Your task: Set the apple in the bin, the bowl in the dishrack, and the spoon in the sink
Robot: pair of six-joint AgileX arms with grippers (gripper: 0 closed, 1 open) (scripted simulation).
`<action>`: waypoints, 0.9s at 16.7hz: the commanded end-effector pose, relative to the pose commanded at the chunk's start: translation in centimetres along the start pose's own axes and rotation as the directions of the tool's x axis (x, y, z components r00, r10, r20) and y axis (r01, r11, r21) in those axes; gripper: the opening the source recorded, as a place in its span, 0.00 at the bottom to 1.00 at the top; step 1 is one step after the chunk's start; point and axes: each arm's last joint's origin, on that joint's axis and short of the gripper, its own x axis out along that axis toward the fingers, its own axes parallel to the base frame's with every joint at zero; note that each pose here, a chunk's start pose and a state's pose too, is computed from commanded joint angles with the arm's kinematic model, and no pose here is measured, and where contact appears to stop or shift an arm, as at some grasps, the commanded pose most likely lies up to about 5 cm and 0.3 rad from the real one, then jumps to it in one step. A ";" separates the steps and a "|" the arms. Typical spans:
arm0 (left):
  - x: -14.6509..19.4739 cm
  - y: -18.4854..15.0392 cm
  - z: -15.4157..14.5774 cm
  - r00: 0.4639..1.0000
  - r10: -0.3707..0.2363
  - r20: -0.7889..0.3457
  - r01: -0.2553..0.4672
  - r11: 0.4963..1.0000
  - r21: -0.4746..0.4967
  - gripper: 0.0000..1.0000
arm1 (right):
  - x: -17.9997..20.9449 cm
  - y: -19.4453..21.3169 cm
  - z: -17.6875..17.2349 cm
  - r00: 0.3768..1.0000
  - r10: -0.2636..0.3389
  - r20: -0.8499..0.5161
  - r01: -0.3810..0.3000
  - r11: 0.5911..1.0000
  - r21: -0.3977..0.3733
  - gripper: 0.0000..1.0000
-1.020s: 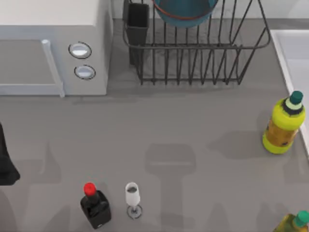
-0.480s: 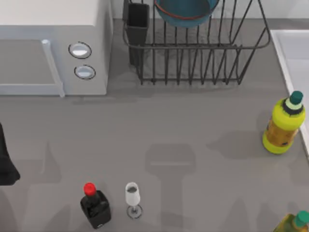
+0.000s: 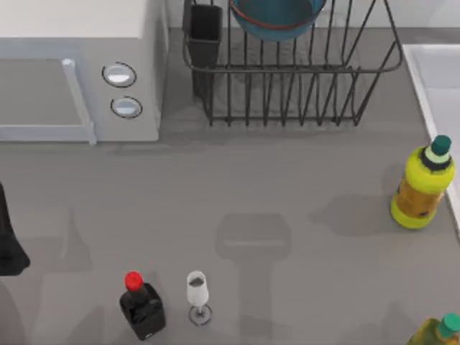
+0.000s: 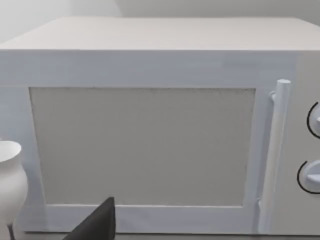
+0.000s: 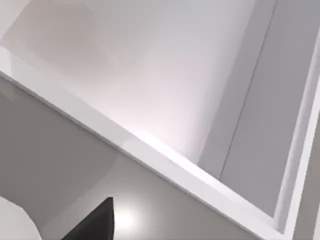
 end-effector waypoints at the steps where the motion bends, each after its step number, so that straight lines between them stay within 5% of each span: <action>1: 0.0 0.0 0.0 1.000 0.000 0.000 0.000 1.000 0.000 1.00 | 0.4 -0.7 0.0 0.996 0.053 -0.065 -0.059 0.994 -0.093 1.00; 4: 0.0 0.0 0.0 1.000 0.000 0.000 0.000 1.000 0.000 1.00 | 1.8 -2.7 -0.2 0.948 0.216 -0.234 -0.285 0.903 -0.320 1.00; 8: 0.0 0.0 0.0 1.000 0.000 0.000 0.000 1.000 0.000 1.00 | 3.9 -5.2 -1.0 0.827 0.414 -0.380 -0.559 0.680 -0.475 1.00; 12: 0.0 0.0 0.0 1.000 0.000 0.000 0.000 1.000 0.000 1.00 | 5.4 -7.1 -1.9 0.716 0.541 -0.440 -0.696 0.506 -0.510 1.00; 15: 0.0 0.0 0.0 1.000 0.000 0.000 0.000 1.000 0.000 1.00 | 5.8 -7.7 -2.2 0.682 0.576 -0.451 -0.727 0.463 -0.507 1.00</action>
